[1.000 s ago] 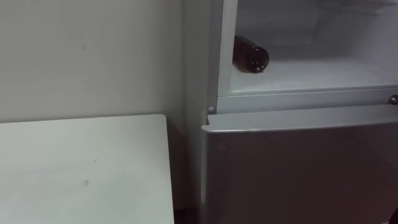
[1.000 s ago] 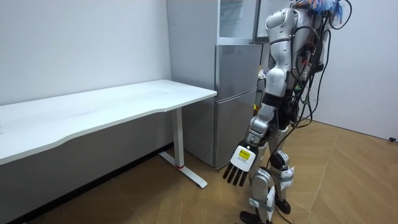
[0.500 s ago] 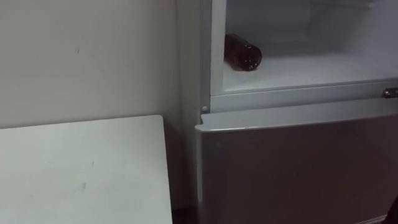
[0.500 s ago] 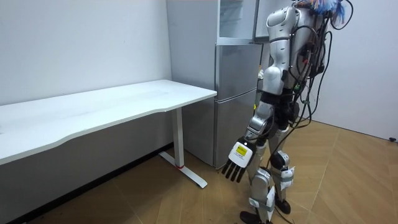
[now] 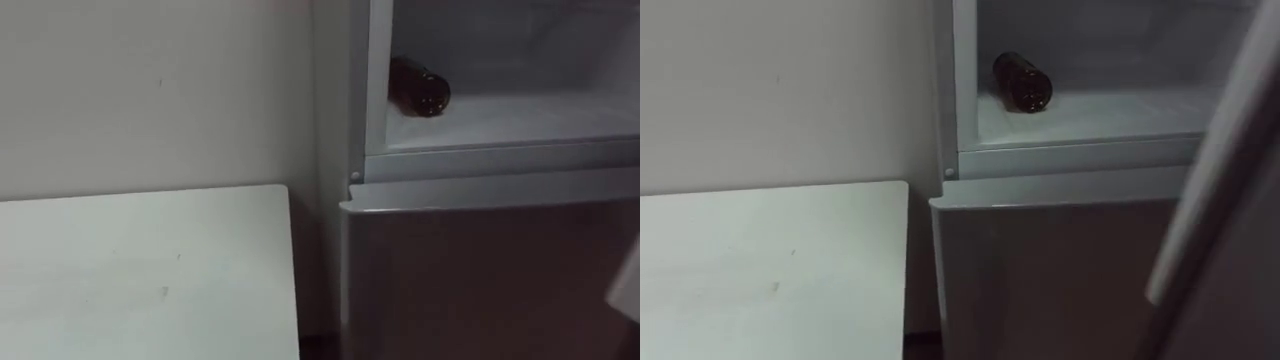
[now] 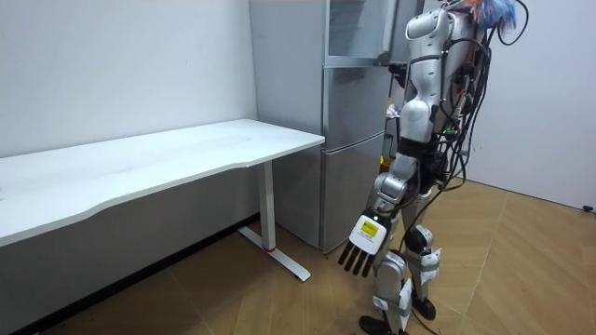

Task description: Put the bottle in the upper fridge

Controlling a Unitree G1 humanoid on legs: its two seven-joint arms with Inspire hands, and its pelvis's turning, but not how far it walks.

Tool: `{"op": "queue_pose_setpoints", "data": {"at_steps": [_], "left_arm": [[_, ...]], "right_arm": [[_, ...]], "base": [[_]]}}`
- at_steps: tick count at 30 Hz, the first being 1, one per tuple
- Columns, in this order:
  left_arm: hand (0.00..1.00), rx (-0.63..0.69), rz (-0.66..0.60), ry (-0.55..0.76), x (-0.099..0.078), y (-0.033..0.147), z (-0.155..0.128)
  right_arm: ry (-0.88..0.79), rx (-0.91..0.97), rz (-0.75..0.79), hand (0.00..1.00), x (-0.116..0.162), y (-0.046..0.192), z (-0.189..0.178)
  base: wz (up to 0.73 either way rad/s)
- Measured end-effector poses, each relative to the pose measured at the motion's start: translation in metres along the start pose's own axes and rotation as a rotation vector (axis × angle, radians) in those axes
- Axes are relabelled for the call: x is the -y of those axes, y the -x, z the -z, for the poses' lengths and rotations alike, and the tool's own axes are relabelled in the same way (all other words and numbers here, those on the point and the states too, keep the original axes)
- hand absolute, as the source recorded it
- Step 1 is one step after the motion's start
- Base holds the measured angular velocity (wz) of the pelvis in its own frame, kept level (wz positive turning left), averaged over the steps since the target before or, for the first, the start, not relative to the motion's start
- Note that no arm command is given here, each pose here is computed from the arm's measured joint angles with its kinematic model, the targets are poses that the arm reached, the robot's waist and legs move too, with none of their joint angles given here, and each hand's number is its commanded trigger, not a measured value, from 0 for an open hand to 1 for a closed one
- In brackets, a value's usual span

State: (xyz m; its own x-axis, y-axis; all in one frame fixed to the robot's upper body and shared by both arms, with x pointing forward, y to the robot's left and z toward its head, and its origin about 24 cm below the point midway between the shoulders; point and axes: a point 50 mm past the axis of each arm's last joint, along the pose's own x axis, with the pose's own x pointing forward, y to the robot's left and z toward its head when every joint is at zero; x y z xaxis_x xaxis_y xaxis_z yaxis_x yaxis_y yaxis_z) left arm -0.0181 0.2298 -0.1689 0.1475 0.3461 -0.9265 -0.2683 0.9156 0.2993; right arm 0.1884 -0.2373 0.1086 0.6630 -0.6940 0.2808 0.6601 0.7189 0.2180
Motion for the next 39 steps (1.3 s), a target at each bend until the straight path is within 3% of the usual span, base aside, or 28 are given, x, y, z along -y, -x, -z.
{"op": "queue_pose_setpoints", "data": {"at_steps": [15,24,31,39], "left_arm": [[0.00,0.031,0.011,-0.015,0.002,-0.001,-0.008],[0.00,0.039,-0.008,-0.023,-0.004,-0.002,-0.010],[0.00,0.031,0.005,-0.029,-0.005,-0.003,-0.012],[0.00,0.023,0.005,-0.041,-0.005,-0.003,-0.012]], "right_arm": [[0.006,0.057,-0.172,0.00,-0.021,0.002,-0.007],[-0.114,0.202,-0.348,0.00,-0.048,0.006,-0.035],[-0.029,0.216,-0.523,0.00,-0.062,0.016,-0.027],[0.082,0.244,-0.589,0.00,-0.068,0.015,-0.019]], "base": [[0.05],[0.07],[0.02],[-0.02]]}}
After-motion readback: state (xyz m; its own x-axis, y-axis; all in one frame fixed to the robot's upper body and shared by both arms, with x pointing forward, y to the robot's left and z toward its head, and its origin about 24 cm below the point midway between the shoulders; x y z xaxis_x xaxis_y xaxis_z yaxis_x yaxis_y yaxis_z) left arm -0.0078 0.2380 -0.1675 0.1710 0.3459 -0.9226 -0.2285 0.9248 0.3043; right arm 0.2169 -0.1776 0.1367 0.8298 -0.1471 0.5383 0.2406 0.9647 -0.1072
